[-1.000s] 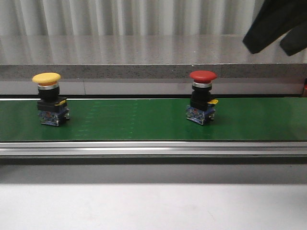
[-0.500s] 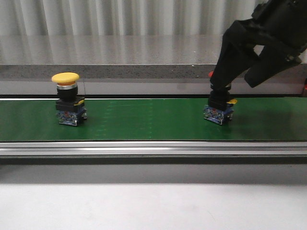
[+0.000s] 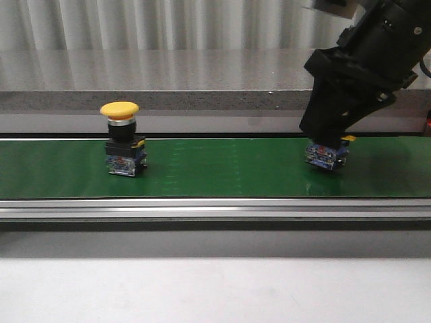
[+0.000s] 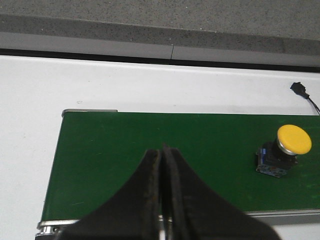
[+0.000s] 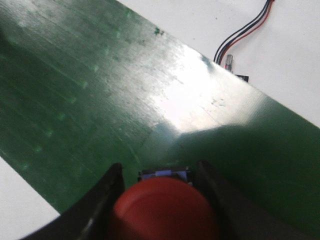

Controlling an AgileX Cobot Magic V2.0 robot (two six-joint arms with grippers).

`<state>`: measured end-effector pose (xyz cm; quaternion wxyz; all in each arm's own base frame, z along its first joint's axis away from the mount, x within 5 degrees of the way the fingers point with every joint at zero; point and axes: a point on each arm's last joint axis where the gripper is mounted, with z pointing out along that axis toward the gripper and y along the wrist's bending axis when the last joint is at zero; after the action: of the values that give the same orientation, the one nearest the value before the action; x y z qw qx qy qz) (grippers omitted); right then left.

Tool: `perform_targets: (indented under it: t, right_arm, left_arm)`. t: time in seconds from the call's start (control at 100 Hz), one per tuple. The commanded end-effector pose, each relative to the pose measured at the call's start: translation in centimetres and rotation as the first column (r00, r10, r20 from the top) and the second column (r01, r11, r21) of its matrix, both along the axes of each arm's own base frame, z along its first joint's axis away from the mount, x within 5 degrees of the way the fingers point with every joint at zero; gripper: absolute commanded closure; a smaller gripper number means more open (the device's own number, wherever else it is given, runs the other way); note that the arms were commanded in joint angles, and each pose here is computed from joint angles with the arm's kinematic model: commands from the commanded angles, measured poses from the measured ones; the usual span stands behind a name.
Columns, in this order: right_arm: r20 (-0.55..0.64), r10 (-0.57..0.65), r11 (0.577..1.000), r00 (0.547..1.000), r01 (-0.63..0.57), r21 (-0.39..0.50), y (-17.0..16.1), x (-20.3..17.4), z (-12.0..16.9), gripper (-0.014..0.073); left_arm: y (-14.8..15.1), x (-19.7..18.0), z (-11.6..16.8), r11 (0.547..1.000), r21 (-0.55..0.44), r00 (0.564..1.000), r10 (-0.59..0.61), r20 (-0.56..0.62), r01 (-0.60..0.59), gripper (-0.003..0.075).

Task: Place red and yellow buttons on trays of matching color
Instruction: 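Move the right gripper down and grasp the red button at the belt's far end, then lower the red button into the red tray and open the right gripper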

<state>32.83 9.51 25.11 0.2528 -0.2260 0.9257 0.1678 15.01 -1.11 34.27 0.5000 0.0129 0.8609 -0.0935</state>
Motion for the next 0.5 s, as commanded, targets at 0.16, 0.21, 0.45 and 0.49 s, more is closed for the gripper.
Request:
perform_targets:
  t: [0.16,0.21,0.45,0.49]
  right_arm:
    - [0.112,-0.196,0.98,0.974,0.192,0.051,-6.0,1.9,8.6,0.0379]
    - [0.144,-0.261,0.965,0.954,0.257,0.046,-8.2,2.2,10.1,0.0379]
    - [0.288,-0.582,0.807,0.76,0.584,0.09,-20.4,4.0,14.3,0.0379]
    - [0.302,-0.615,0.78,0.728,0.617,0.103,-21.9,4.3,14.6,0.0379]
  left_arm:
    - [0.0,0.2,1.5,1.0,-0.025,0.995,0.018,0.093,-0.016,0.074]
    - [0.0,0.2,1.5,1.0,-0.025,0.995,0.018,0.093,-0.016,0.074]
    - [0.0,0.2,1.5,1.0,-0.025,0.995,0.018,0.093,-0.016,0.074]
    - [0.0,0.2,1.5,1.0,-0.025,0.995,0.018,0.093,-0.016,0.074]
